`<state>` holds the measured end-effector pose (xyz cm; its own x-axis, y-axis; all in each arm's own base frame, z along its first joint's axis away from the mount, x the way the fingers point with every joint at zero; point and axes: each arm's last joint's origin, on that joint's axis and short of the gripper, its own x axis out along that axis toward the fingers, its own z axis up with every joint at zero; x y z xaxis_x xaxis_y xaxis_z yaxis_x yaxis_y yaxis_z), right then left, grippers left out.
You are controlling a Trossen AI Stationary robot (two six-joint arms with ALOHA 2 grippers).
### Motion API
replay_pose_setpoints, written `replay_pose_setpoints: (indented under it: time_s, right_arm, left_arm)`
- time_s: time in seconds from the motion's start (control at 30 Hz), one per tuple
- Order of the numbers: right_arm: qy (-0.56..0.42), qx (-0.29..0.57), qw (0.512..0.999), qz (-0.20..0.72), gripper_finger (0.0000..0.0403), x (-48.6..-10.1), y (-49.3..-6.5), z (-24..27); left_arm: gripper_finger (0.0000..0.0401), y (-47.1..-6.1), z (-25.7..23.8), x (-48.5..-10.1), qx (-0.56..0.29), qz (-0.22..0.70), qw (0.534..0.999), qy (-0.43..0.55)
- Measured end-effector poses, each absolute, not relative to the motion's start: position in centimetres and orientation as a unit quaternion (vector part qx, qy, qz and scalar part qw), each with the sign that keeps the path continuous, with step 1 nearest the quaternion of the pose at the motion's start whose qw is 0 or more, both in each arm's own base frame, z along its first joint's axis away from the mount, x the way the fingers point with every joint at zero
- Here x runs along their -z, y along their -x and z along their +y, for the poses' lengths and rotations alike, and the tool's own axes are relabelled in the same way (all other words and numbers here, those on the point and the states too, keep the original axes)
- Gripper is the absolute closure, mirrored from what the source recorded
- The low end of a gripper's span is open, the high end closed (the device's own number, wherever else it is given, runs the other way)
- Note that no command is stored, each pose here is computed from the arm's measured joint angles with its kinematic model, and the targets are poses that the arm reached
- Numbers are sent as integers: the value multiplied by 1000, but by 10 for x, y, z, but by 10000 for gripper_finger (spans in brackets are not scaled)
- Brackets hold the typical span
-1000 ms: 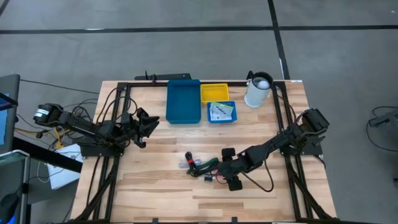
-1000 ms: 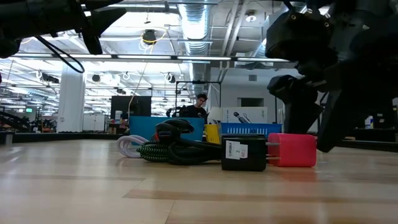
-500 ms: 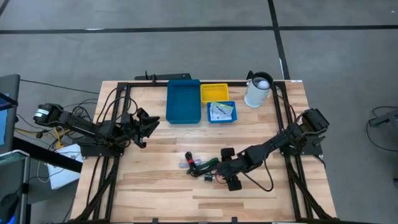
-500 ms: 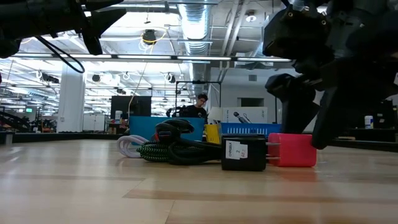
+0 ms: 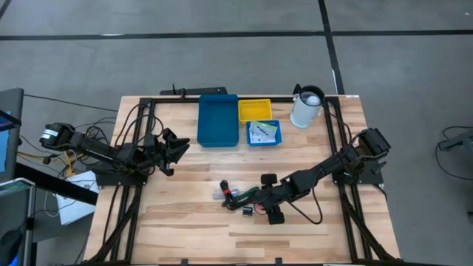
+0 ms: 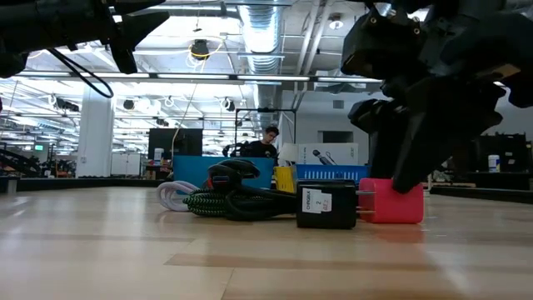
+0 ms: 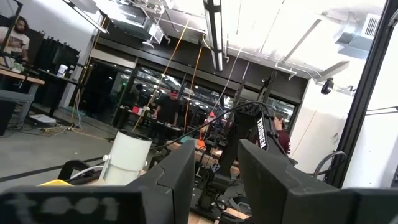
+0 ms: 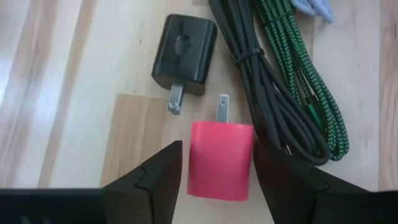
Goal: Pick and place items into bin
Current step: Put the pink charger adapter into the yellow bin
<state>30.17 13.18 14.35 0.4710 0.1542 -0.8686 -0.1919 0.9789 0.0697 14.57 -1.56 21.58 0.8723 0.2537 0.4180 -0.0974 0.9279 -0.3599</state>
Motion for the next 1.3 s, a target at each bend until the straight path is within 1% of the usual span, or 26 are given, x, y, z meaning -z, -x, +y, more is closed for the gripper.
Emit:
replay_pose_setpoints:
  time_s: [0.23,0.57,0.8,1.3]
  right_arm:
    - [18,-101,858,504,237,-139,-299,130]
    - [13,-100,861,499,240,-137,-298,130]
    - [12,-100,861,499,260,-137,-298,130]
    - [1,-95,860,501,261,-137,-297,131]
  left_arm:
    - [289,-146,-16,-216,-92,-235,953,167]
    - [289,-146,-16,-216,-92,-235,953,167]
    - [289,-146,-16,-216,-92,-235,953,167]
    - [289,-146,-16,-216,-92,-235,953,167]
